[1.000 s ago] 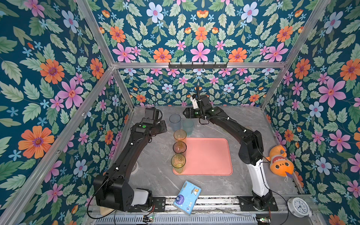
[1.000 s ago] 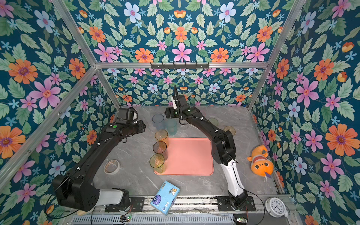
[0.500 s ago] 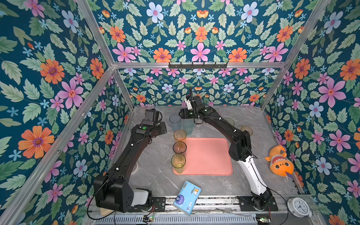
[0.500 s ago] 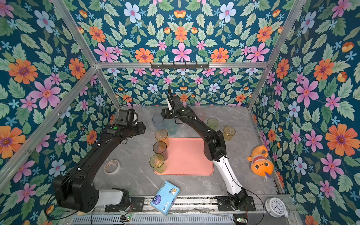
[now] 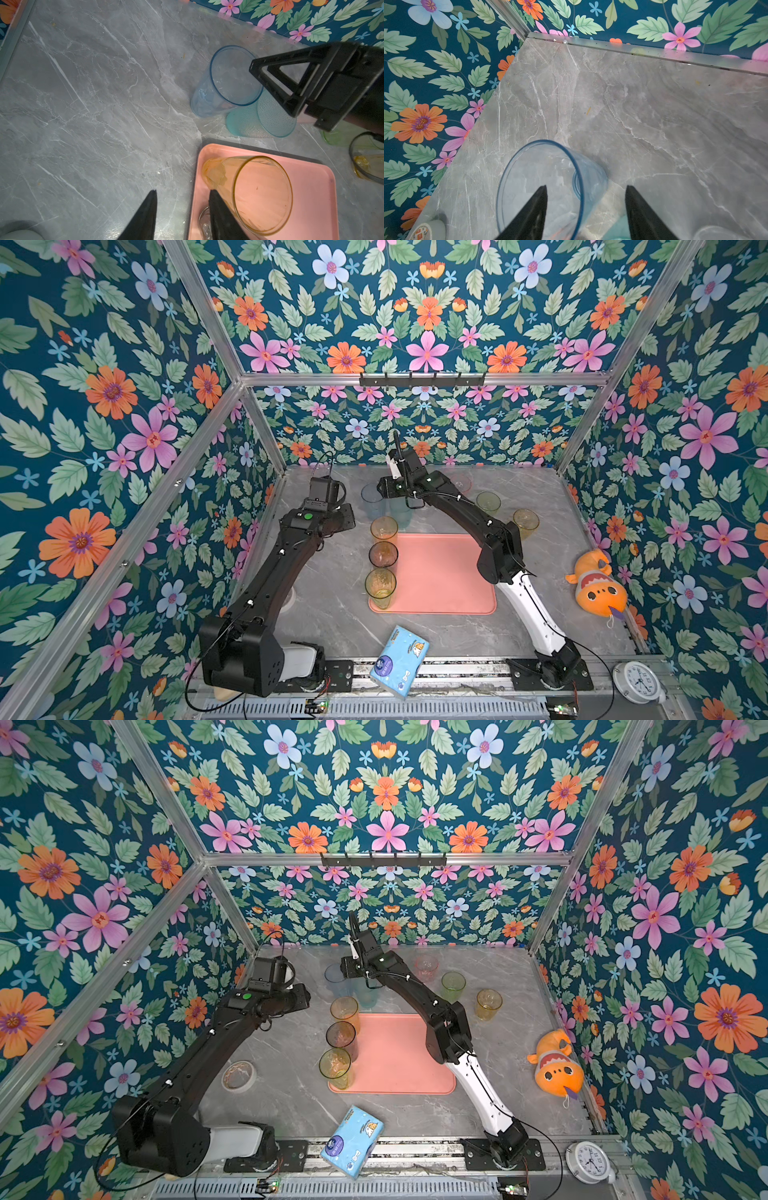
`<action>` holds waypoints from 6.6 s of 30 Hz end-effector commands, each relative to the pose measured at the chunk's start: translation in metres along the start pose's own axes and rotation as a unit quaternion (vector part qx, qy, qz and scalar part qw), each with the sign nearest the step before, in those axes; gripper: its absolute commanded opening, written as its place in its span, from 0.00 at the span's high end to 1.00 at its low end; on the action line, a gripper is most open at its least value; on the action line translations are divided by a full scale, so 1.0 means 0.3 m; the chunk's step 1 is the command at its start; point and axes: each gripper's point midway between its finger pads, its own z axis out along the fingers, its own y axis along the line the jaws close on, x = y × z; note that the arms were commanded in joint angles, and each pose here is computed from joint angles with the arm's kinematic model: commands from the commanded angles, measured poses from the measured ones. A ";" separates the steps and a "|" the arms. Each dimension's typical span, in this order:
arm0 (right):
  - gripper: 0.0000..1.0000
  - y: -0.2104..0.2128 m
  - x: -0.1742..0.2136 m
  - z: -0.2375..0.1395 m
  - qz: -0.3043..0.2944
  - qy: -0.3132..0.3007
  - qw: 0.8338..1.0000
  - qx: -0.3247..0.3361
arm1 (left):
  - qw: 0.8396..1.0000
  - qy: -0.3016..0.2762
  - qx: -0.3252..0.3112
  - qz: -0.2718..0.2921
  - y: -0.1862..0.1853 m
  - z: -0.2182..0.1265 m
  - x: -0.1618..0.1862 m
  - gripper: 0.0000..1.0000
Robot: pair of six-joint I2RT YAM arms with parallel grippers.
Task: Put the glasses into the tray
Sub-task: 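Lower the right gripper and close it on the light blue glass rim, then lift the light blue glass with the right gripper, then carry the light blue glass over the pink tray and lower it, then lower the blue-rimmed glass onto the tray beside the yellow glass and open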
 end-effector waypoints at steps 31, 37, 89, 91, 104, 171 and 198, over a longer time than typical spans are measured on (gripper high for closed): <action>0.69 0.020 0.059 0.069 -0.016 0.016 1.000 -0.009 | 1.000 -0.006 -0.011 -0.010 0.037 -0.006 0.046 0.56; 0.75 0.021 0.058 0.070 -0.019 0.015 1.000 -0.009 | 1.000 -0.004 -0.013 -0.011 0.042 -0.006 0.057 0.56; 1.00 0.206 -0.273 -0.771 -0.042 -0.073 0.995 -0.046 | 0.962 -0.264 -0.047 -0.049 0.103 -0.316 -0.225 0.35; 1.00 0.195 -0.256 -0.825 -0.041 -0.070 0.996 -0.036 | 0.960 -0.272 -0.044 -0.047 0.097 -0.313 -0.237 0.31; 1.00 0.066 -0.024 -1.123 -0.030 -0.046 0.998 0.034 | 0.966 -0.257 -0.030 -0.019 0.064 -0.208 -0.241 0.01; 1.00 -0.204 0.527 -0.662 0.008 0.210 0.963 0.172 | 0.969 -0.234 -0.075 0.009 0.130 -0.150 -0.169 0.01; 1.00 -0.257 0.509 -0.599 0.017 0.241 0.949 0.201 | 0.970 -0.230 -0.077 0.009 0.137 -0.151 -0.155 0.01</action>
